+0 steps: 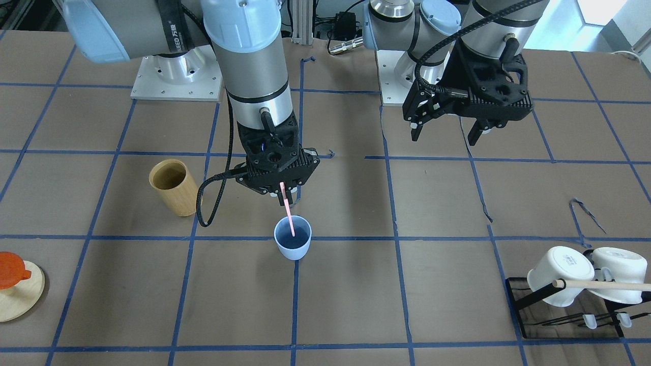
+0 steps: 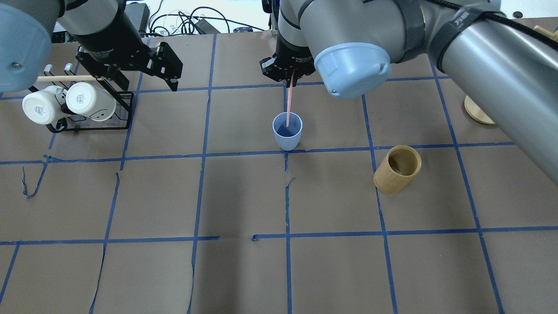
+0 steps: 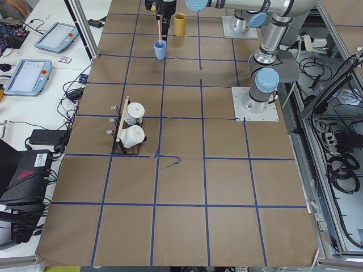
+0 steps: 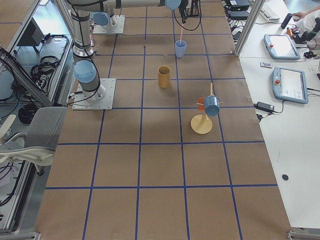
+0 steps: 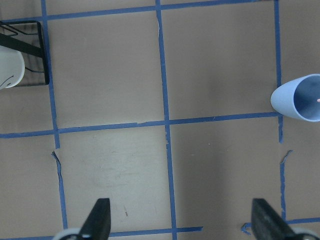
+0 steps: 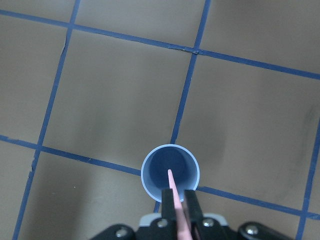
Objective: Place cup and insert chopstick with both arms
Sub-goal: 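Move the pink chopstick over the blue cup and lower it inside with the right gripper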
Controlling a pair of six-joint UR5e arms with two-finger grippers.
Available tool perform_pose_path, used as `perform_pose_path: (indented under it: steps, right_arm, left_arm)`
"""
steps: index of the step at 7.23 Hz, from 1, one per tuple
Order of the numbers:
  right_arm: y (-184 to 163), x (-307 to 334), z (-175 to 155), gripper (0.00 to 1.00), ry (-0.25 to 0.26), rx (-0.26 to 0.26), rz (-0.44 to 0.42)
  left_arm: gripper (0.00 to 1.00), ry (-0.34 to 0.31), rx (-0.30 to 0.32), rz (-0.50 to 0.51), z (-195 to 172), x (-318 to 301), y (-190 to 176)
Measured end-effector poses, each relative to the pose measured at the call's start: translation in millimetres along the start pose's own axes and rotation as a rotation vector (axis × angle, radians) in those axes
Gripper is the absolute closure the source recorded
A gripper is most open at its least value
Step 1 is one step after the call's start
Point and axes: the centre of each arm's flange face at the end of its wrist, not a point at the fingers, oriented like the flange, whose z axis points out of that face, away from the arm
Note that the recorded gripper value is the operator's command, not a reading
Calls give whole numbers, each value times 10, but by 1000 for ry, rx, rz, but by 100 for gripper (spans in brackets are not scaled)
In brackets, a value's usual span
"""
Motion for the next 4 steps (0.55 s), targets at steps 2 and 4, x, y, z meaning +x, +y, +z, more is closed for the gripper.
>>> perform_pose_path:
  steps: [2, 4]
  right_arm:
    - [63, 9, 234, 97, 2, -22, 2]
    - [101, 15, 453, 95, 0, -53, 3]
  left_arm:
    - [0, 4, 3, -2, 0, 0, -1]
    - [0, 4, 3, -9, -2, -1, 0]
